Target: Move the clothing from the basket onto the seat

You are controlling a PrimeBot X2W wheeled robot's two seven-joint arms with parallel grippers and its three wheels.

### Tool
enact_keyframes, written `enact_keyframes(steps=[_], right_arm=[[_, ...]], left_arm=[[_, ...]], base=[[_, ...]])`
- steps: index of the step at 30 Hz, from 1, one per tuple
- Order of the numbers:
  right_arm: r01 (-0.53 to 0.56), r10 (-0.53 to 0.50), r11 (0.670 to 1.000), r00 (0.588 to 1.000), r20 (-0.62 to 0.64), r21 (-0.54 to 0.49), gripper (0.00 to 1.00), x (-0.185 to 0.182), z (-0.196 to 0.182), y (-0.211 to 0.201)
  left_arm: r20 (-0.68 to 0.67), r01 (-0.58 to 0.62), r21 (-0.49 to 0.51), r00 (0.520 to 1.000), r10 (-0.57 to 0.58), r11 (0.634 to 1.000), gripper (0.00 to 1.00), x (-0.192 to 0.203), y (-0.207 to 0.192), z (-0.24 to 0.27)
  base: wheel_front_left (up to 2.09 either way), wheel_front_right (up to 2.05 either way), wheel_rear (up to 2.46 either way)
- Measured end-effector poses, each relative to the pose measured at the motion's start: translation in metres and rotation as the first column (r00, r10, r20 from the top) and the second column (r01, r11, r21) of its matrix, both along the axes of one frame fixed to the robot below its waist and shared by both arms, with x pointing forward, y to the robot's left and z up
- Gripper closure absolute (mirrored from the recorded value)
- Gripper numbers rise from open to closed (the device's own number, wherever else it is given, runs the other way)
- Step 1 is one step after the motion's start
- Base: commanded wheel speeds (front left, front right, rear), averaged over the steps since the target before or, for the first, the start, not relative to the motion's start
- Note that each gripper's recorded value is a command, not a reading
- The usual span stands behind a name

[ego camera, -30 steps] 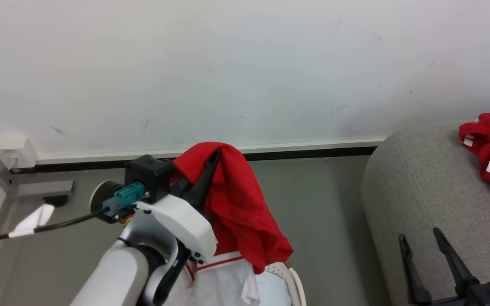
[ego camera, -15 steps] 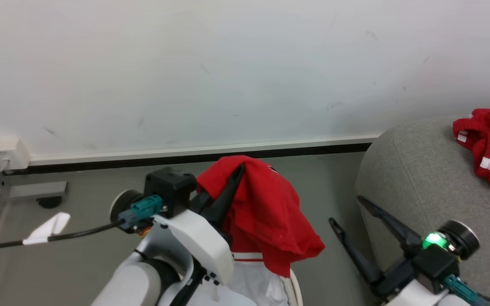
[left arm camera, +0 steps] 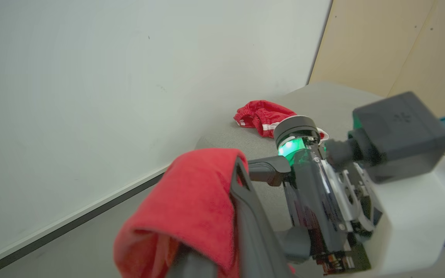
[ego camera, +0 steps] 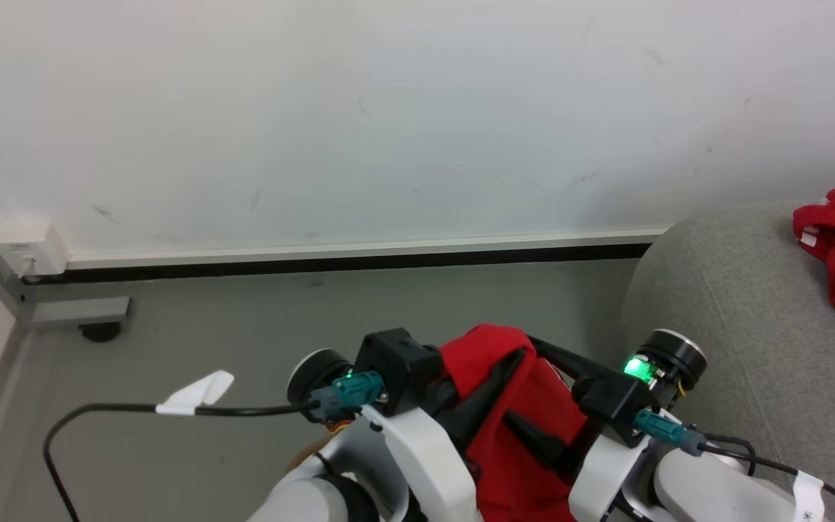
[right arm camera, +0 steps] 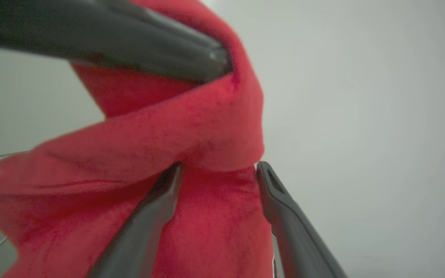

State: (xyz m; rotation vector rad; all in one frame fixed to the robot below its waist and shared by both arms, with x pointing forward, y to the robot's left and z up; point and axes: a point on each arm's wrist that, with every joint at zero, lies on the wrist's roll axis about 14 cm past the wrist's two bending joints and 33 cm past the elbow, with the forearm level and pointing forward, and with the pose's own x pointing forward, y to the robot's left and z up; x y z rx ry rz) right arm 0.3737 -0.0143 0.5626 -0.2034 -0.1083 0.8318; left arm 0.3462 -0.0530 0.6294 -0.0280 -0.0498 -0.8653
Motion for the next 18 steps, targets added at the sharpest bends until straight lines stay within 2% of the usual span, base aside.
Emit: enact_keyframes(steps=[3,4,5,6,16,17,18], right_arm=[[-0.030,0.029,1.000,0.997,-0.075,-0.007,0.00,-0.002,-0.016,0.012],[-0.040,0.040,0.999,0.995,-0.092,-0.001,0.15,-0.003,-0.018,0.016],[-0.040,0.040,0.999,0.995,-0.092,-0.001,0.78,-0.003,-0.018,0.016],[-0.056,0.058,0.998,0.991,-0.118,0.024,1.00,-0.003,-0.019,0.022],[-0.063,0.073,0.995,0.990,-0.124,0.082,1.00,0.007,-0.015,0.024],[-0.056,0.067,0.995,0.990,-0.122,0.088,1.00,0.009,-0.014,0.022],[-0.047,0.058,0.994,0.991,-0.119,0.096,1.00,0.011,-0.013,0.020]], left_arm=[[-0.002,0.004,0.000,1.000,-0.004,1.000,1.00,-0.003,-0.001,0.000],[-0.001,0.005,0.000,1.000,-0.005,1.000,1.00,-0.004,-0.001,0.001],[-0.001,0.005,0.000,1.000,-0.005,1.000,1.00,-0.004,-0.001,0.001],[-0.002,0.003,-0.006,1.000,-0.003,1.000,1.00,-0.005,-0.001,0.002],[-0.011,-0.063,-0.012,0.998,0.062,0.998,1.00,0.005,0.017,0.000],[-0.010,-0.076,-0.017,0.997,0.076,0.997,0.93,0.007,0.020,0.001],[-0.004,-0.085,-0.024,0.996,0.085,0.996,0.65,0.008,0.022,0.001]], base=[[0.00,0.00,0.00],[0.00,0.00,0.00],[0.00,0.00,0.00],[0.00,0.00,0.00],[0.00,0.00,0.00],[0.00,0.00,0.00],[0.00,0.00,0.00]])
